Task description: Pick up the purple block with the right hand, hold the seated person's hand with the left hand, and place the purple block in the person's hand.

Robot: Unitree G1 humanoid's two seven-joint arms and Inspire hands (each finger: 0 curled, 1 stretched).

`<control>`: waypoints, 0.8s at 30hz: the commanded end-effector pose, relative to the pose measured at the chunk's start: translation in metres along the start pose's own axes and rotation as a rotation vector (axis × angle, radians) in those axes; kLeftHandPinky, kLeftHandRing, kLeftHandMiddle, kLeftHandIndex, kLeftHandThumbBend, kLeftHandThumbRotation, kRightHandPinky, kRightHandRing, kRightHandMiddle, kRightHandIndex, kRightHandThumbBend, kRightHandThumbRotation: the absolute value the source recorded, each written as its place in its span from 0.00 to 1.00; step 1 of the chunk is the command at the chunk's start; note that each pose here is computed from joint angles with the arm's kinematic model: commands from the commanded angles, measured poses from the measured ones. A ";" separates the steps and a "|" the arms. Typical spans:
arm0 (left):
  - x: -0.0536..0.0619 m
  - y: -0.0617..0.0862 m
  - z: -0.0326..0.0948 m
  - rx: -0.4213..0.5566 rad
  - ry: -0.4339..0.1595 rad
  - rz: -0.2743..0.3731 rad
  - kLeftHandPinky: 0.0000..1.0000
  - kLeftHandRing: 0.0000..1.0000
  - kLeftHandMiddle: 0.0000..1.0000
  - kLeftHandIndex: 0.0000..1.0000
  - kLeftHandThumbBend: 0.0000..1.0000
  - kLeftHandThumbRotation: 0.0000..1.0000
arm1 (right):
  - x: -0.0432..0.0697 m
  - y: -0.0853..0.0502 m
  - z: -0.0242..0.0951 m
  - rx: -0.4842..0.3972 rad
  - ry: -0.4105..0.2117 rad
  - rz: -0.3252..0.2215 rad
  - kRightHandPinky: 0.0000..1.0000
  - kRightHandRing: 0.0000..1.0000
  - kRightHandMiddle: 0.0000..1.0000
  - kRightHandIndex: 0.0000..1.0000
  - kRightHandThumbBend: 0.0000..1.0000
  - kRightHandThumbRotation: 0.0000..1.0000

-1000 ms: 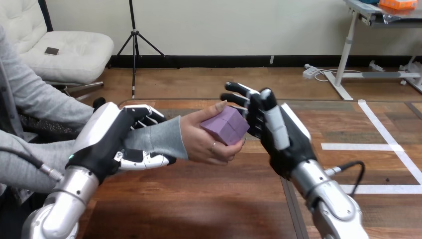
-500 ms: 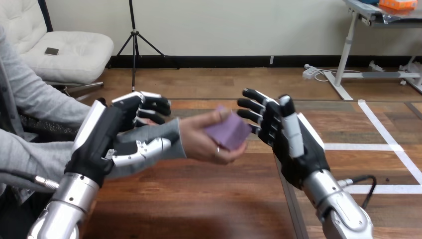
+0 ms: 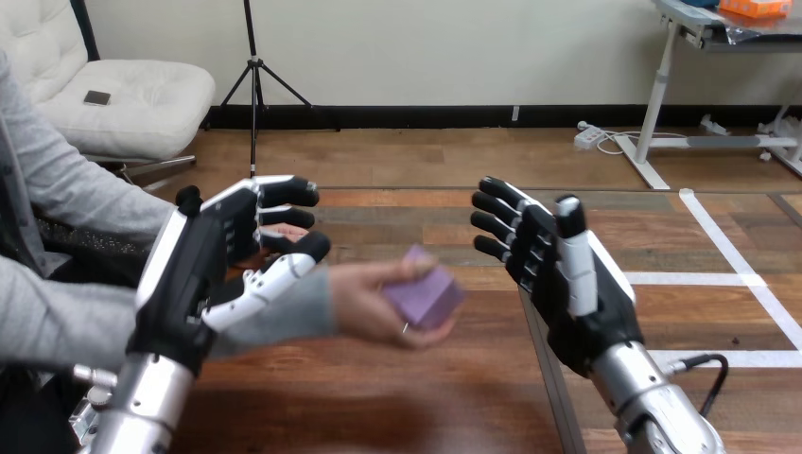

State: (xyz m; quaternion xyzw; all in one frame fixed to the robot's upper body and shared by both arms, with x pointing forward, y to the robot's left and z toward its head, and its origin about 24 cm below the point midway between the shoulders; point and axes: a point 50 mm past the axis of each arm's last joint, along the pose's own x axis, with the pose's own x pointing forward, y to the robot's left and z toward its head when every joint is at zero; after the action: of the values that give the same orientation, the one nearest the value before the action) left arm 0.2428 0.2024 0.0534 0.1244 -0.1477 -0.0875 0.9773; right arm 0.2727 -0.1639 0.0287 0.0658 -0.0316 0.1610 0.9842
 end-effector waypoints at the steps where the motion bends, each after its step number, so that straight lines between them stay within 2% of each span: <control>1: 0.001 0.000 0.007 -0.036 -0.054 0.023 0.58 0.72 0.75 0.70 0.81 0.87 | 0.001 -0.004 0.026 -0.032 -0.122 0.005 0.92 0.92 0.91 0.89 1.00 1.00; 6: -0.005 -0.003 0.005 -0.091 -0.049 0.028 0.61 0.74 0.75 0.70 0.82 0.91 | -0.006 -0.005 0.025 -0.028 -0.122 -0.003 0.93 0.92 0.91 0.90 1.00 1.00; 11: -0.010 -0.006 0.003 -0.133 -0.045 0.043 0.63 0.75 0.75 0.70 0.78 0.94 | -0.012 -0.004 0.025 -0.030 -0.125 -0.012 0.93 0.92 0.91 0.90 1.00 1.00; 24: -0.024 -0.012 -0.004 -0.155 -0.012 0.067 0.66 0.77 0.75 0.70 0.67 0.99 | -0.026 -0.002 0.021 -0.018 -0.134 -0.032 0.90 0.91 0.92 0.91 1.00 1.00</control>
State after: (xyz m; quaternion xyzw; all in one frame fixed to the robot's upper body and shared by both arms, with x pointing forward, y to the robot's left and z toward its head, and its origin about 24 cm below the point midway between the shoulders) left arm 0.2155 0.1961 0.0251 0.0495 -0.1053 -0.0788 0.9901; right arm 0.2452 -0.1758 0.0268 0.0714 -0.0427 0.1405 0.9866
